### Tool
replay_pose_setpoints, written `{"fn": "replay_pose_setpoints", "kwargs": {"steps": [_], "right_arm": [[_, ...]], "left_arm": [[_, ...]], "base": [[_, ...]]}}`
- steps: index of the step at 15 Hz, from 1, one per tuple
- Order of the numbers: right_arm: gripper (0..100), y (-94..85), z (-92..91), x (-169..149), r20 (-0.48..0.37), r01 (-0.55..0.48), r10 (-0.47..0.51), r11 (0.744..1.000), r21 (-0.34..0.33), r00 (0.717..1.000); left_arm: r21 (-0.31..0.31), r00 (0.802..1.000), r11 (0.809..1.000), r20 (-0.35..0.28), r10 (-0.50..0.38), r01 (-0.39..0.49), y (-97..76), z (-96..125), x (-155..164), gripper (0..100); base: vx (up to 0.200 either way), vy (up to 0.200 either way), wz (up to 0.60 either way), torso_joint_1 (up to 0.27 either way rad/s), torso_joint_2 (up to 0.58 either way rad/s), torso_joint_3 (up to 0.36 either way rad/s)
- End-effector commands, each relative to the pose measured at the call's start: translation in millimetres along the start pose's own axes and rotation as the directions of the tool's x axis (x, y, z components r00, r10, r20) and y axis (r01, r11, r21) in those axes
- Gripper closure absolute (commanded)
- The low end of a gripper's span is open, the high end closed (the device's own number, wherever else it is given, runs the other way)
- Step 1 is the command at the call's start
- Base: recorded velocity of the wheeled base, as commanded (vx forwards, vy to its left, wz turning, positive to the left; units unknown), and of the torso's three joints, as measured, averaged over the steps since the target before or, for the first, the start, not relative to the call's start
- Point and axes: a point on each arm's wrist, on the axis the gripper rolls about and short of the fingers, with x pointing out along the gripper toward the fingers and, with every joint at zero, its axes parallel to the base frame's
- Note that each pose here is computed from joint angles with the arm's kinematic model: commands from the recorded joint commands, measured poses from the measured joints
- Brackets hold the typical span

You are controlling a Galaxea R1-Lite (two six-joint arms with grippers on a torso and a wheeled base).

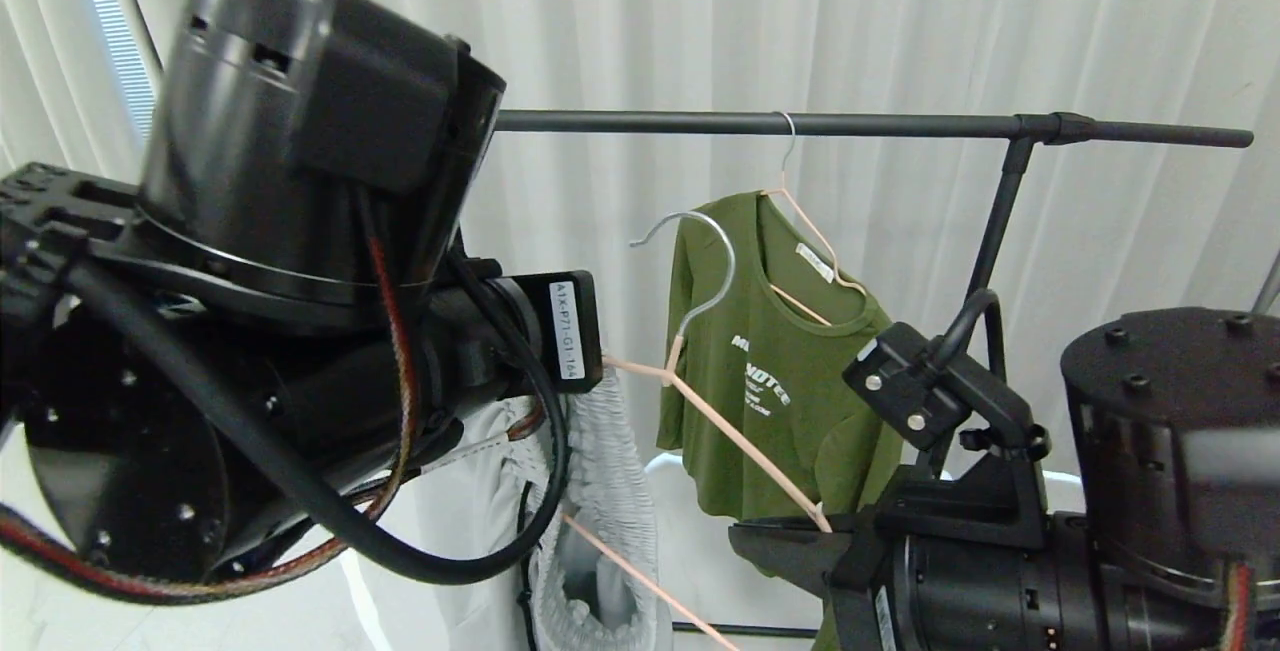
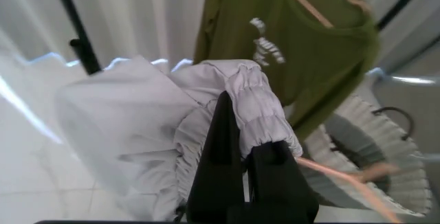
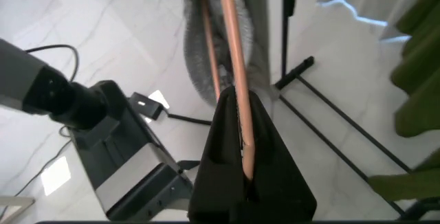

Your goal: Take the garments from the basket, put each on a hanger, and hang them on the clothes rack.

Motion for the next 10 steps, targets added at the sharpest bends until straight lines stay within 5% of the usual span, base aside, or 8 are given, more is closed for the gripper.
{"fn": "replay_pose_setpoints", "kwargs": {"steps": [1,7,10], "right_arm": [[100,7.3,-4.6,12.6,-0.019,-0.022,0.022,1.0,-0.002,1.0],[100,13.5,1.8,25.4,0.041,0.025,-0.027,0.998,0.059,0.999],[100,15.0,8.9,24.5,0.137,0.039,-0.053,0.994,0.104,0.989]], "left_arm": [[-0.007,0.999,0.999,0.012,-0.045,0.046,-8.6,2.1,-8.5,100],[-0.021,0.995,0.995,0.02,-0.095,0.096,-13.9,1.9,-20.7,100],[-0.031,0.994,0.994,0.033,-0.102,0.103,-9.3,4.8,-26.8,100]], "base": [[0.0,0.0,0.0,0.0,0.0,0.0],[0.0,0.0,0.0,0.0,0.0,0.0],[0.0,0.0,0.0,0.0,0.0,0.0]]}}
